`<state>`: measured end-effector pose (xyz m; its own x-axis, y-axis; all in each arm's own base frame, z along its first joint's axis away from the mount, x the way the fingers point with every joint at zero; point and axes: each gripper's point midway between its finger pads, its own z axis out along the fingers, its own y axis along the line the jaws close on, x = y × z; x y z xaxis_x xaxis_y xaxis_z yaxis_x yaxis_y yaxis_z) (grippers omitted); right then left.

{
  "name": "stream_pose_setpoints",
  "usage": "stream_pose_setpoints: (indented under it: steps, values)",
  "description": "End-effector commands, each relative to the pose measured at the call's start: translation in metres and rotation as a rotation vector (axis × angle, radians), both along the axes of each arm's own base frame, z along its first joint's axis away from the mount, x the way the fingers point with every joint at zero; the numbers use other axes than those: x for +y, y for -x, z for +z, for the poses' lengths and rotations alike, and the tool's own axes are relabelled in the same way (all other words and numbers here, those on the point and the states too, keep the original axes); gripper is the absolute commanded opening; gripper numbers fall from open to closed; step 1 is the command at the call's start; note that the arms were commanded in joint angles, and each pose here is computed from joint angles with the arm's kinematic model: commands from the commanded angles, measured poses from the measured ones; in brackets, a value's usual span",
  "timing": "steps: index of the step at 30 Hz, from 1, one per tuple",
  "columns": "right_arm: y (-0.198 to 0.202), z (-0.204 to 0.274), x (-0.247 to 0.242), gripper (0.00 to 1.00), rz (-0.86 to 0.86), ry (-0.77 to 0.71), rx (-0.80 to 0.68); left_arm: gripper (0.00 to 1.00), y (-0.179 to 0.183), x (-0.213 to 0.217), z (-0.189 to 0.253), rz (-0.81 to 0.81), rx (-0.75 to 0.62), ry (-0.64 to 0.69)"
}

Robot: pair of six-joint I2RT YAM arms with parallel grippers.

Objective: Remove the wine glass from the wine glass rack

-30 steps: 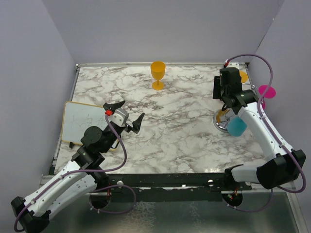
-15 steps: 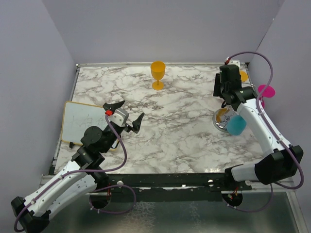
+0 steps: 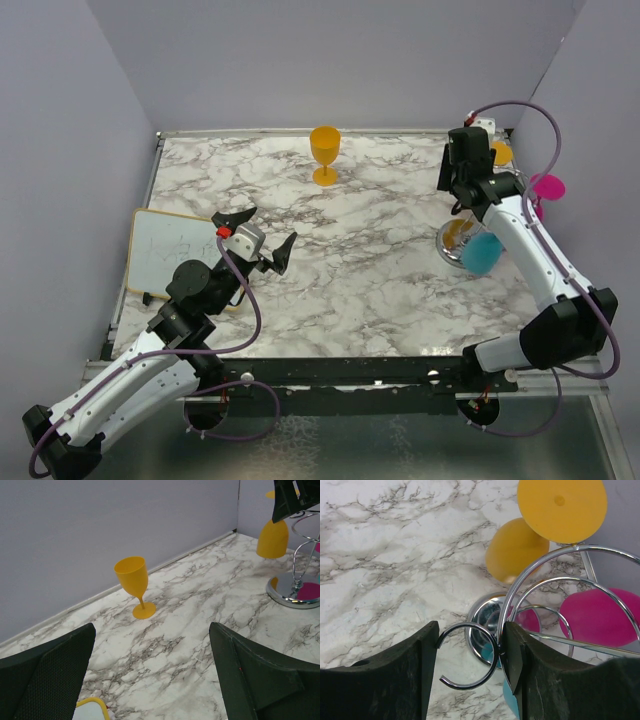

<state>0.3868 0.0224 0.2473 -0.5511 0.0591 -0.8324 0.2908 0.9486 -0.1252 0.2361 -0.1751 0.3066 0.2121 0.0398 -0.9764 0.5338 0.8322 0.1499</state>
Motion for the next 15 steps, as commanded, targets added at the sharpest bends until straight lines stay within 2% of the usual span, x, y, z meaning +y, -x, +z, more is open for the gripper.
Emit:
stream_pose_setpoints:
  steps: [1, 8, 11, 15]
  values:
    - [-0.025, 0.031, -0.001, 0.53, -0.053, -0.038, -0.14, 1.0, 0.001, 0.002, 0.006, 0.009, -0.018, 0.017]
    - [-0.029, 0.035, 0.005, 0.56, -0.022, -0.056, -0.144, 1.0, 0.002, 0.002, 0.008, 0.006, -0.022, 0.021]
    - [-0.026, 0.041, 0.014, 0.69, 0.043, -0.08, -0.14, 1.0, 0.003, 0.002, 0.008, 0.005, -0.023, 0.022]
    - [-0.019, 0.056, 0.024, 0.79, 0.121, -0.108, -0.164, 1.0, 0.003, 0.002, 0.009, 0.001, -0.024, 0.024]
